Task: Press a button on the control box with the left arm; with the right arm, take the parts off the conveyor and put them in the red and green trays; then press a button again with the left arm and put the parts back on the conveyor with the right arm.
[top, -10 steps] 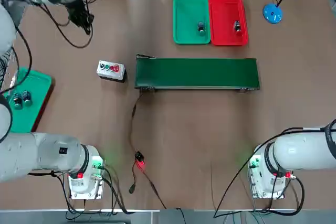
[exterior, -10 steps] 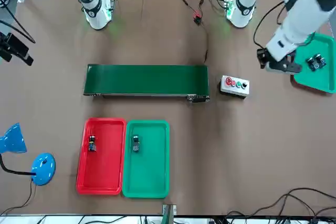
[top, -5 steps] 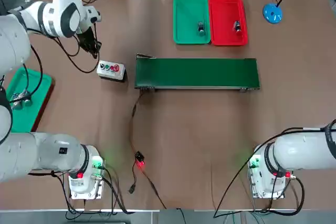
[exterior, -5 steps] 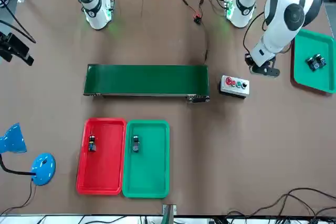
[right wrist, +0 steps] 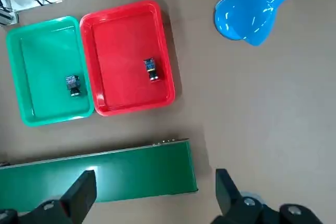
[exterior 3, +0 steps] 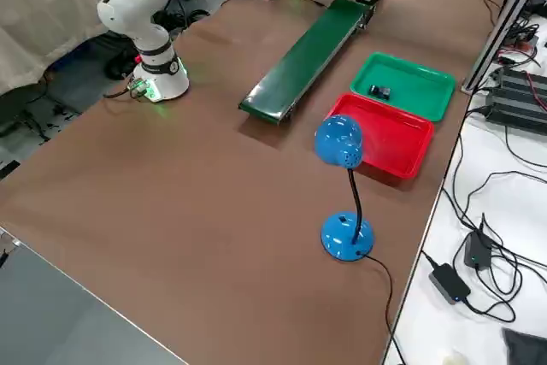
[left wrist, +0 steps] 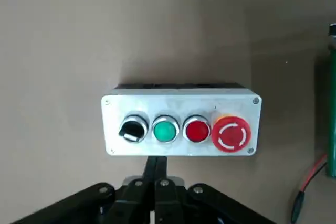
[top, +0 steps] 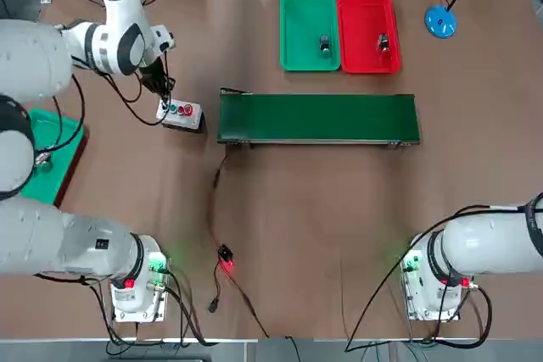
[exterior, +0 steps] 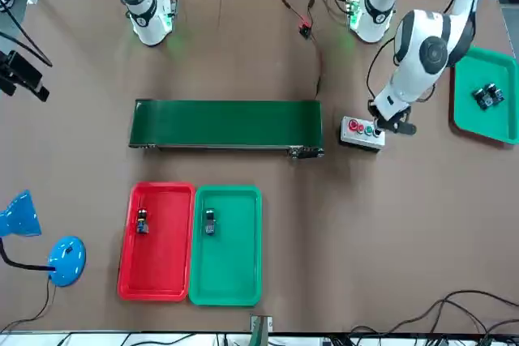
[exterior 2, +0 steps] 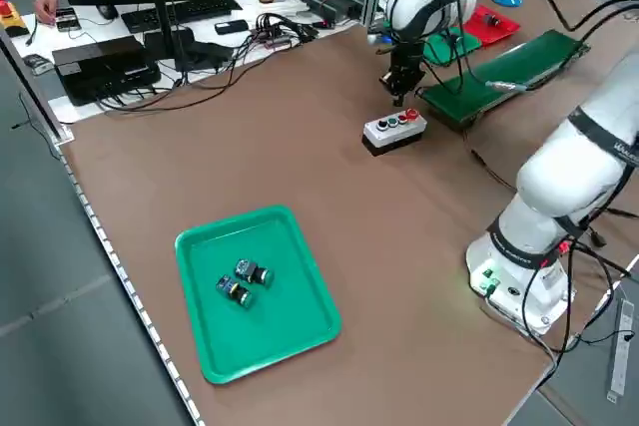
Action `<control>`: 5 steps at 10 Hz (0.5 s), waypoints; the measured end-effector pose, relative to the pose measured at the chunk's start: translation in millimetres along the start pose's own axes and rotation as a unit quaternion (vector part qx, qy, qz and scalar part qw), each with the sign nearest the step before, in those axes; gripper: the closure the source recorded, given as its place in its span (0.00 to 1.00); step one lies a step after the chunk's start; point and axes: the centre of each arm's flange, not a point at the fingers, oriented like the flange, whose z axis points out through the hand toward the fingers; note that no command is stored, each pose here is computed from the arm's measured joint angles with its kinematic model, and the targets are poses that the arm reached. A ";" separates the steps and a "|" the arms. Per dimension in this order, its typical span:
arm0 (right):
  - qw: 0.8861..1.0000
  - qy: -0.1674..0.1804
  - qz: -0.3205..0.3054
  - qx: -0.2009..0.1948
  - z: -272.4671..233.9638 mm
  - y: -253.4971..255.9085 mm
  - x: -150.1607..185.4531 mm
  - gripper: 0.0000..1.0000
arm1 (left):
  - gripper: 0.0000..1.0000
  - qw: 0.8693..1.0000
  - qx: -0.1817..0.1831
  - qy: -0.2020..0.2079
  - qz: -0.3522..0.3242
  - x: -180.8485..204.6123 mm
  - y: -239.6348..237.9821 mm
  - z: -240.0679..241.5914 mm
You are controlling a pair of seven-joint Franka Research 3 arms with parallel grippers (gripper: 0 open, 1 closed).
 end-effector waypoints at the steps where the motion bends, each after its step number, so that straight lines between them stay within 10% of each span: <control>1: 1.000 0.000 0.000 0.000 0.0 0.0 0.0 0.00 | 0.99 1.000 -0.001 -0.005 0.001 1.6 0.1 8.2; 5: 1.000 -0.003 -0.001 0.000 2.7 -0.3 -0.2 0.00 | 0.98 1.000 -0.005 -0.015 0.002 6.9 0.7 33.0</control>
